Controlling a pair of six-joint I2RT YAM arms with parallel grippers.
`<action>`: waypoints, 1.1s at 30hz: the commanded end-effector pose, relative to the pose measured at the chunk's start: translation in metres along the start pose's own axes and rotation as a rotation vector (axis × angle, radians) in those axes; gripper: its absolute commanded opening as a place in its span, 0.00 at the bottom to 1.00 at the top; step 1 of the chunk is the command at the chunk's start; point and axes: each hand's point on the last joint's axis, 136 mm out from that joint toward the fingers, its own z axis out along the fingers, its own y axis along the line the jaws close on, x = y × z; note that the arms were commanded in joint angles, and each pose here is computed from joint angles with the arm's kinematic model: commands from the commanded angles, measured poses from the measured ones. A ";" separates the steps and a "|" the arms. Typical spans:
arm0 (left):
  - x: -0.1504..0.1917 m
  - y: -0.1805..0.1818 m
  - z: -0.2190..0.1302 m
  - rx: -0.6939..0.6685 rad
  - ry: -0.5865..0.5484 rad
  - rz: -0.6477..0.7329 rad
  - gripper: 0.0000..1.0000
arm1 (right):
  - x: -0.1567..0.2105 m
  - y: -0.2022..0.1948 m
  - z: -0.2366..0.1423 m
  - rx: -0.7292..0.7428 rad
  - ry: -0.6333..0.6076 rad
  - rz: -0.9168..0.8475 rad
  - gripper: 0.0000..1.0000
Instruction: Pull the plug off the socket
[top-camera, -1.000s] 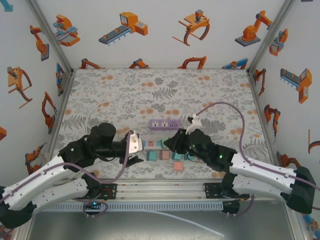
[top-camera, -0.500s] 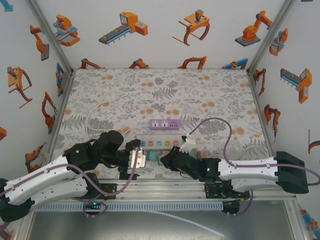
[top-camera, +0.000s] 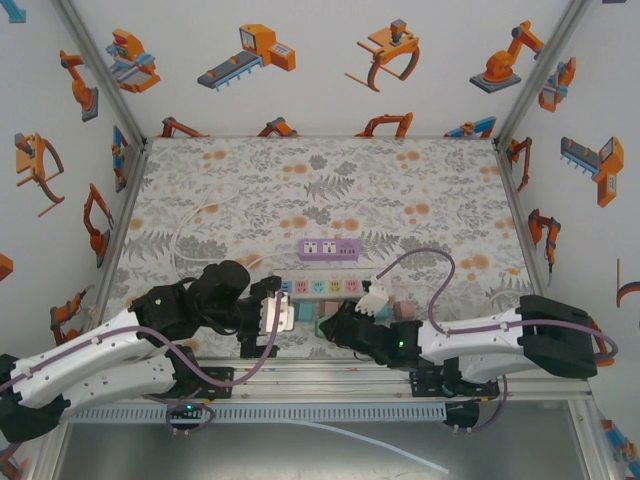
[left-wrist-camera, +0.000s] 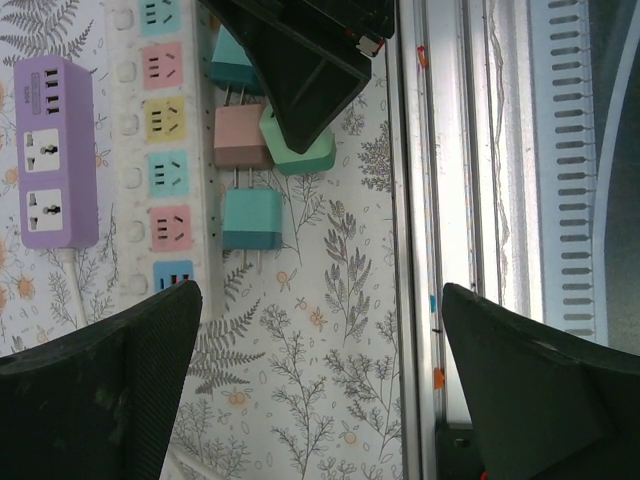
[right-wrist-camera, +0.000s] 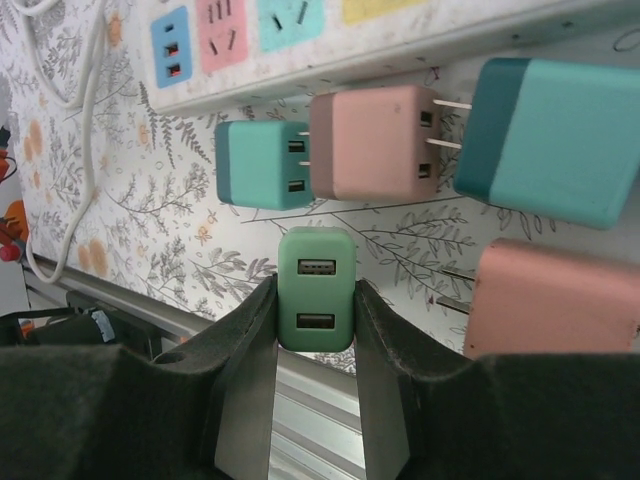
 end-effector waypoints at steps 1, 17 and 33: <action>-0.002 -0.002 -0.002 0.001 -0.009 -0.008 0.97 | -0.004 -0.005 0.000 0.005 -0.039 0.059 0.27; -0.005 -0.001 -0.003 -0.004 -0.032 -0.016 0.97 | -0.005 -0.014 -0.007 0.047 -0.034 0.082 0.43; -0.020 -0.001 -0.007 -0.007 -0.112 -0.045 0.97 | -0.041 -0.002 -0.046 0.053 -0.107 0.033 0.47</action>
